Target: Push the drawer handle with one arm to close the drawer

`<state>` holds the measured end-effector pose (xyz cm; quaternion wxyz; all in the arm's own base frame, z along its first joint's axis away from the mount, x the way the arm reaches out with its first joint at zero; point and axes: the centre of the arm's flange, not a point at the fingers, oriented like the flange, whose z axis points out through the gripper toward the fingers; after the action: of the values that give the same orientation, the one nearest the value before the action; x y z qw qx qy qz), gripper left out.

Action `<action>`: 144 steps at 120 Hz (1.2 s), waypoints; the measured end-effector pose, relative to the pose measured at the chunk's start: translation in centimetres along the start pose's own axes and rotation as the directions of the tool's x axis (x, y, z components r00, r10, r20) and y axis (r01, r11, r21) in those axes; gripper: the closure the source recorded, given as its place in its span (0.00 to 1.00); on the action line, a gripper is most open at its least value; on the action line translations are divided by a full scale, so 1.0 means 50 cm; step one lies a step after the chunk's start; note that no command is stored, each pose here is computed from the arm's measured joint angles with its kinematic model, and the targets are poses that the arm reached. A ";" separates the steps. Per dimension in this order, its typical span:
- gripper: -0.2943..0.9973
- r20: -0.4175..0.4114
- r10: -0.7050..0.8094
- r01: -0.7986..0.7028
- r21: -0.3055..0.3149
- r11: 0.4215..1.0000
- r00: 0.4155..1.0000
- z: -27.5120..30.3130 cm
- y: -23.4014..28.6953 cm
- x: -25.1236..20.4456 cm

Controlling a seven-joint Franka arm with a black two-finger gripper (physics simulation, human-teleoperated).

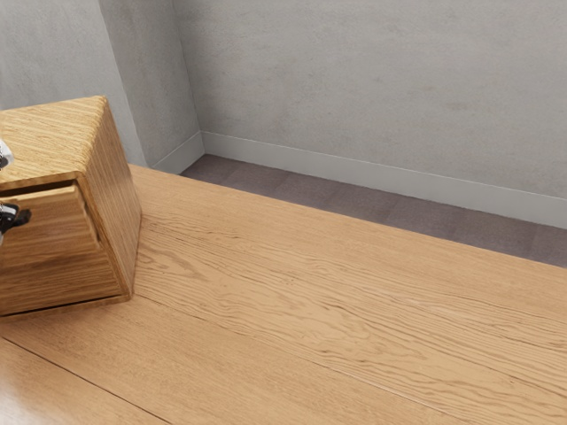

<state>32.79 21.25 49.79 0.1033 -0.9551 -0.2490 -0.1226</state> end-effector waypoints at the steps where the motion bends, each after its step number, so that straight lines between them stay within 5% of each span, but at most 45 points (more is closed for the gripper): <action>1: 0.84 0.000 0.001 -0.001 0.000 1.000 1.000 0.001 0.000 0.001; 101: 0.85 -0.019 0.012 -0.013 -0.016 1.000 1.000 0.044 -0.017 0.072; 109: 0.78 -0.058 0.020 -0.022 -0.045 0.999 0.998 0.007 0.007 0.057; 125: 0.83 -0.138 0.055 -0.071 -0.115 0.991 0.989 -0.106 0.108 0.000; 144: 0.56 -0.138 0.067 -0.093 -0.186 0.978 0.988 -0.202 0.290 -0.051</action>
<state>36.06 5.11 56.68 0.0317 -0.9598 -0.1900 -0.2043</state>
